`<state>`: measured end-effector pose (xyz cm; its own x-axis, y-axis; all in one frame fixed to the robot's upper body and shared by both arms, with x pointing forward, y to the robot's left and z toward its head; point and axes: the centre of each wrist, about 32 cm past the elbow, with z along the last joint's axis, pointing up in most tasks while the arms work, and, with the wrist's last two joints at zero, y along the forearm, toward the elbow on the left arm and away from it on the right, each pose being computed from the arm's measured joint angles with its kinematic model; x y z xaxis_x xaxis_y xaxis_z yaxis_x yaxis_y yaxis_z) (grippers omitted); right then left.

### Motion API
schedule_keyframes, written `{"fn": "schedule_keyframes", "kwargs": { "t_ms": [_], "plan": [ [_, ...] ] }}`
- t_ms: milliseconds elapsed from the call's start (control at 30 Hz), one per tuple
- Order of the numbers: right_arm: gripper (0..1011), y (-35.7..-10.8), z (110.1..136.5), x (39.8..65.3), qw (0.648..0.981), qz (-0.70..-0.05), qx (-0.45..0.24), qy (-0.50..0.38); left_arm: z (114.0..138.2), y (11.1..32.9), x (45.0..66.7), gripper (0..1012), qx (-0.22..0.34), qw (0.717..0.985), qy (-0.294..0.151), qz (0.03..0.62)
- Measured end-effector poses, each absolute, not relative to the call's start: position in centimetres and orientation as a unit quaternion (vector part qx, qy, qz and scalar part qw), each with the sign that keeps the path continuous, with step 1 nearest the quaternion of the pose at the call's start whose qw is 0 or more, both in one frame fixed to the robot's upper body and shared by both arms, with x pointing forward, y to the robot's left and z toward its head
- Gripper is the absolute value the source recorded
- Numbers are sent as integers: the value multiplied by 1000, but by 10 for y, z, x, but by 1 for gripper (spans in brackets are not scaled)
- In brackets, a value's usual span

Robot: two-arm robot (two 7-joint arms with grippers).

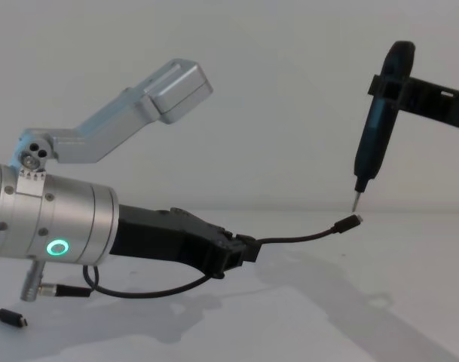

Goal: Pick up the data cable with the one hand.

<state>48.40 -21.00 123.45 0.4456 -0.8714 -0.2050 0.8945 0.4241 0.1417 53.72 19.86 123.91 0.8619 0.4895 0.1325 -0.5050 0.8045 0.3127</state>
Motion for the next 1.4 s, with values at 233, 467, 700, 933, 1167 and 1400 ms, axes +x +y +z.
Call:
{"fn": "schedule_keyframes", "kwargs": {
  "t_ms": [233, 467, 700, 933, 1167, 1400],
  "plan": [
    [274, -208, 1230, 493, 844, -522, 112, 54, 1239, 199, 537, 41, 171, 950, -23, 262],
    [274, -208, 1227, 499, 842, -525, 110, 53, 1239, 199, 537, 41, 170, 950, -23, 262],
    [275, -211, 1226, 505, 839, -531, 109, 48, 1239, 199, 537, 41, 171, 950, -23, 262],
    [275, -216, 1224, 510, 835, -538, 106, 45, 1239, 199, 537, 41, 171, 950, -23, 262],
    [275, -219, 1223, 514, 833, -541, 103, 45, 1239, 199, 537, 41, 171, 950, -23, 262],
    [275, -221, 1221, 515, 832, -544, 101, 46, 1239, 199, 537, 41, 171, 950, -23, 262]
  ]
}}
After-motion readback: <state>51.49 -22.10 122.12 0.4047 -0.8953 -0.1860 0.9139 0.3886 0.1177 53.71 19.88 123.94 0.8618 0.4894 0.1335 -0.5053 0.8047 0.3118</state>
